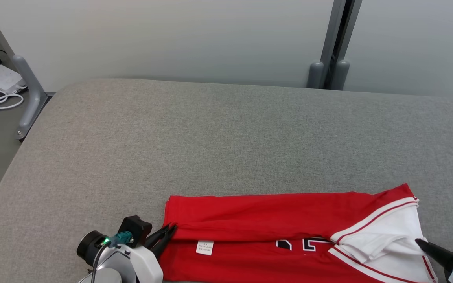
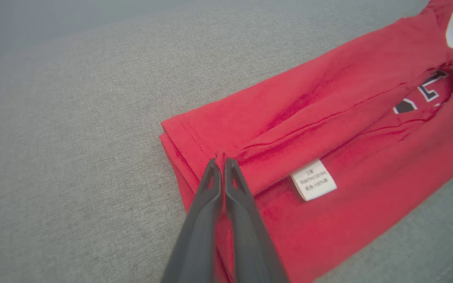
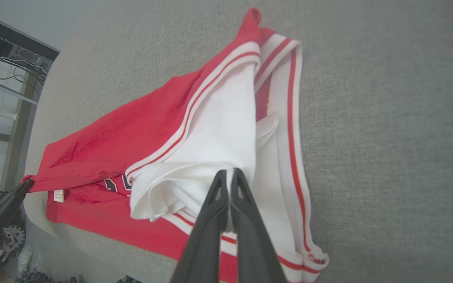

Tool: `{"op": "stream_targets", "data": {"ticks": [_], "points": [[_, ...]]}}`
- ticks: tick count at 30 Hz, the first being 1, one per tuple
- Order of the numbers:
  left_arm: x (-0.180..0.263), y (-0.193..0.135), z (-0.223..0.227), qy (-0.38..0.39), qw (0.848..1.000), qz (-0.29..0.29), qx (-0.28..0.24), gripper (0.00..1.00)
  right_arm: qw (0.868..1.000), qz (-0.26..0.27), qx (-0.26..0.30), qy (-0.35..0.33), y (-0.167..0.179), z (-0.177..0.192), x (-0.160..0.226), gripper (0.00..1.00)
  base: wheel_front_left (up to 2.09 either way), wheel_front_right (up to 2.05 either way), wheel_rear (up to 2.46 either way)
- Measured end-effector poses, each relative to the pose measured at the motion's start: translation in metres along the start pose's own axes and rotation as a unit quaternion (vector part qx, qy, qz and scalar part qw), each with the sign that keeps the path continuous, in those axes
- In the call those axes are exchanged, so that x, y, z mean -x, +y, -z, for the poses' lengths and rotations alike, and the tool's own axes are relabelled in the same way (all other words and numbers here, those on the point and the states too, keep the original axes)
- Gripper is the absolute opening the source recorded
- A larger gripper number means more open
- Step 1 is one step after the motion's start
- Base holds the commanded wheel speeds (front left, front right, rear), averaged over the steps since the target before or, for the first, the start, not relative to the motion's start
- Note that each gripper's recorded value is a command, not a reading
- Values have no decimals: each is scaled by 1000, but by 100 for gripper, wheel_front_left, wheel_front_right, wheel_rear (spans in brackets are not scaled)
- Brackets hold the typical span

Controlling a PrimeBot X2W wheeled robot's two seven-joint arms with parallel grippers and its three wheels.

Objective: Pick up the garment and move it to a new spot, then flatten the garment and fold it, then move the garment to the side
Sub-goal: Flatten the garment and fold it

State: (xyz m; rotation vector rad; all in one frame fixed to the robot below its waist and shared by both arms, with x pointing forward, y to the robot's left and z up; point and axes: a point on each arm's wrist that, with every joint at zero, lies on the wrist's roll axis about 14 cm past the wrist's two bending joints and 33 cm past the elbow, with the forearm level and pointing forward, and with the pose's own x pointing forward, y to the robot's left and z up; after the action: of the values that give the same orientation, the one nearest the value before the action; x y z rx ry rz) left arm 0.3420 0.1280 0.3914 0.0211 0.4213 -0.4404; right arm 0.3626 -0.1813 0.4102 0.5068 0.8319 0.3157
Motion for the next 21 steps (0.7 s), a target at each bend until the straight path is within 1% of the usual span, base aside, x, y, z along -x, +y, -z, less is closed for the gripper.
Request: {"op": "stream_targets", "data": {"ticks": [2, 3, 4, 5, 6, 10, 13, 15, 17, 19, 21], "points": [[0, -1, 1, 2, 1000, 1, 0, 0, 1000, 4, -8, 6, -2, 5, 0, 0, 0, 0, 0], [0, -2, 3, 3, 1000, 1, 2, 0, 1000, 7, -11, 9, -3, 8, 0, 6, 0, 0, 0], [0, -4, 3, 4, 1000, 2, 5, 20, 1000, 11, -15, 18, -5, 13, 0, 69, 0, 0, 0], [-1, -5, 4, 4, 1000, 4, 6, 68, 1000, 15, -15, 21, -6, 15, 1, 100, 0, 0, 0], [-1, -6, 4, 5, 1000, 5, 7, 100, 1000, 18, -14, 21, -7, 16, 1, 100, 0, 0, 0], [-1, -3, 4, 5, 1000, 1, 11, 100, 1000, 24, -8, 5, -8, 8, 2, 100, 0, 0, 0], [-4, 6, -7, -13, 999, -14, 26, 100, 1000, 22, -1, -18, -3, -2, 3, 100, 0, 0, 0], [-4, 14, -17, -30, 998, -31, 41, 100, 998, 14, 6, -61, 6, -19, 5, 100, 0, 0, 0], [-4, 26, -39, -66, 995, -52, 53, 100, 995, 5, 16, -100, 16, -35, 8, 100, 0, 0, 0], [-1, 37, -63, -107, 989, -74, 68, 100, 990, -3, 25, -139, 25, -47, 10, 100, 0, 0, 0], [4, 45, -76, -138, 983, -92, 82, 100, 983, -11, 39, -180, 34, -59, 14, 100, 0, 0, 0]]}}
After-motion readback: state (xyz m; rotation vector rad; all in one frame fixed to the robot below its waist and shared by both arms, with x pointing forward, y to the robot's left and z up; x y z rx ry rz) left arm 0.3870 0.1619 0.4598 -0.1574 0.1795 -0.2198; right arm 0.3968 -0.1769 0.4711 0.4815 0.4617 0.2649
